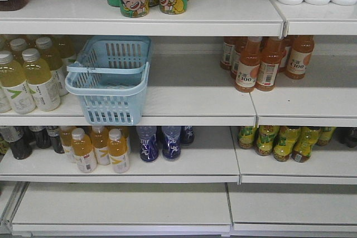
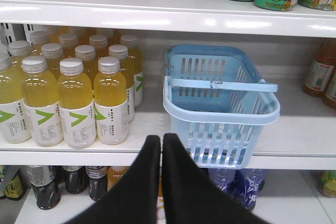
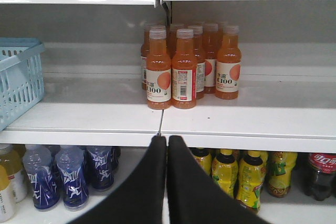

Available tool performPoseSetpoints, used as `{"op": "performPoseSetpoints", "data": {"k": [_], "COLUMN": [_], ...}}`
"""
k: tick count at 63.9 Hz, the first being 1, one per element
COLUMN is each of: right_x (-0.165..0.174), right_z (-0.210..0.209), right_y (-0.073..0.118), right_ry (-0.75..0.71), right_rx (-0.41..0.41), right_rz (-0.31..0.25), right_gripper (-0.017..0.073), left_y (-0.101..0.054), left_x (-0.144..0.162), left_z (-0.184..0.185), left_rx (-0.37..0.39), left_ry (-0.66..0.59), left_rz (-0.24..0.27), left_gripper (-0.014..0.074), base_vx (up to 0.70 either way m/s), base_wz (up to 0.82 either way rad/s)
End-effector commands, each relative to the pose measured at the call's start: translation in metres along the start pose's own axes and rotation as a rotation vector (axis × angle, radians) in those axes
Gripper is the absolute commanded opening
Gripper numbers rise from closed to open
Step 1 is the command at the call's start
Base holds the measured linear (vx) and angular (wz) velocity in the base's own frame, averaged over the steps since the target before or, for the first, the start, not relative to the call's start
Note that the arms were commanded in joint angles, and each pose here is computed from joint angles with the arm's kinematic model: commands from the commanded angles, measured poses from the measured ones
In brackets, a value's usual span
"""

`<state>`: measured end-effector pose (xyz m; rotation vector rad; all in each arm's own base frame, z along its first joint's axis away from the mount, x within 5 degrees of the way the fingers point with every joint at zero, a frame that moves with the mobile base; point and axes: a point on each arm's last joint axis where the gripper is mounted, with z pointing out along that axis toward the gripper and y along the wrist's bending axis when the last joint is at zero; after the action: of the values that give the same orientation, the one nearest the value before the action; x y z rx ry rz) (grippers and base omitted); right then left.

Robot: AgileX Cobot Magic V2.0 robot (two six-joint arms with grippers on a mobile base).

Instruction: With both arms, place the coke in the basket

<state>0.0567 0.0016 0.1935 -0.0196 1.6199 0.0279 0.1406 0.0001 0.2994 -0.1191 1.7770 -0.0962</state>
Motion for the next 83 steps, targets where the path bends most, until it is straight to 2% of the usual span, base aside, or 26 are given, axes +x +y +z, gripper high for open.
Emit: {"op": "performPoseSetpoints", "data": {"k": [1, 8, 20, 28, 40, 45, 48, 64, 68, 78, 83], "right_x": [-0.004, -0.004, -0.004, -0.004, -0.004, -0.004, -0.004, -0.004, -0.004, -0.004, -0.004], "right_z": [-0.001, -0.001, -0.001, -0.001, -0.001, -0.001, -0.001, -0.001, -0.001, -0.001, -0.001], "right_y": [0.0, 0.0, 0.0, 0.0, 0.0, 0.0, 0.0, 0.0, 0.0, 0.0, 0.0], "right_ry": [-0.081, -0.081, -0.081, -0.081, -0.081, -0.081, -0.081, -0.081, -0.081, -0.081, -0.081], "right_rx": [0.0, 0.0, 0.0, 0.0, 0.0, 0.0, 0.0, 0.0, 0.0, 0.0, 0.0], "right_rz": [-0.01, -0.01, -0.01, -0.01, -0.01, -0.01, -0.01, -0.01, -0.01, -0.01, -0.01], "right_gripper": [-0.0009, -0.0009, -0.0009, -0.0009, -0.0009, -0.0009, -0.0009, -0.0009, -0.0009, -0.0009, -0.0009], "left_y": [-0.003, -0.003, -0.003, -0.003, -0.003, -0.003, -0.003, -0.001, 0.0, -0.013, -0.024], "left_x": [-0.019, -0.019, -0.018, -0.019, -0.019, -0.02, -0.021, -0.024, -0.024, -0.027, -0.029], "left_z": [-0.002, -0.002, -0.001, -0.002, -0.002, -0.002, -0.002, 0.019, 0.028, 0.059, 0.077], "left_rx": [0.017, 0.015, 0.014, 0.015, 0.015, 0.016, 0.019, 0.019, 0.012, 0.042, 0.067], "left_ry": [-0.11, -0.11, -0.1, -0.106, -0.109, -0.113, -0.125, -0.153, -0.127, -0.042, 0.002], "left_rz": [0.008, 0.04, 0.044, 0.046, 0.045, 0.037, 0.002, -0.403, -0.481, -0.557, -0.557], "left_gripper": [-0.0002, 0.0015, 0.0107, 0.0229, 0.0477, 0.0537, 0.0554, 0.0556, 0.0556, 0.0556, 0.0556], "base_vx": [0.0, 0.0, 0.0, 0.0, 0.0, 0.0, 0.0, 0.0, 0.0, 0.0, 0.0], "base_wz": [0.0, 0.0, 0.0, 0.0, 0.0, 0.0, 0.0, 0.0, 0.0, 0.0, 0.0]}}
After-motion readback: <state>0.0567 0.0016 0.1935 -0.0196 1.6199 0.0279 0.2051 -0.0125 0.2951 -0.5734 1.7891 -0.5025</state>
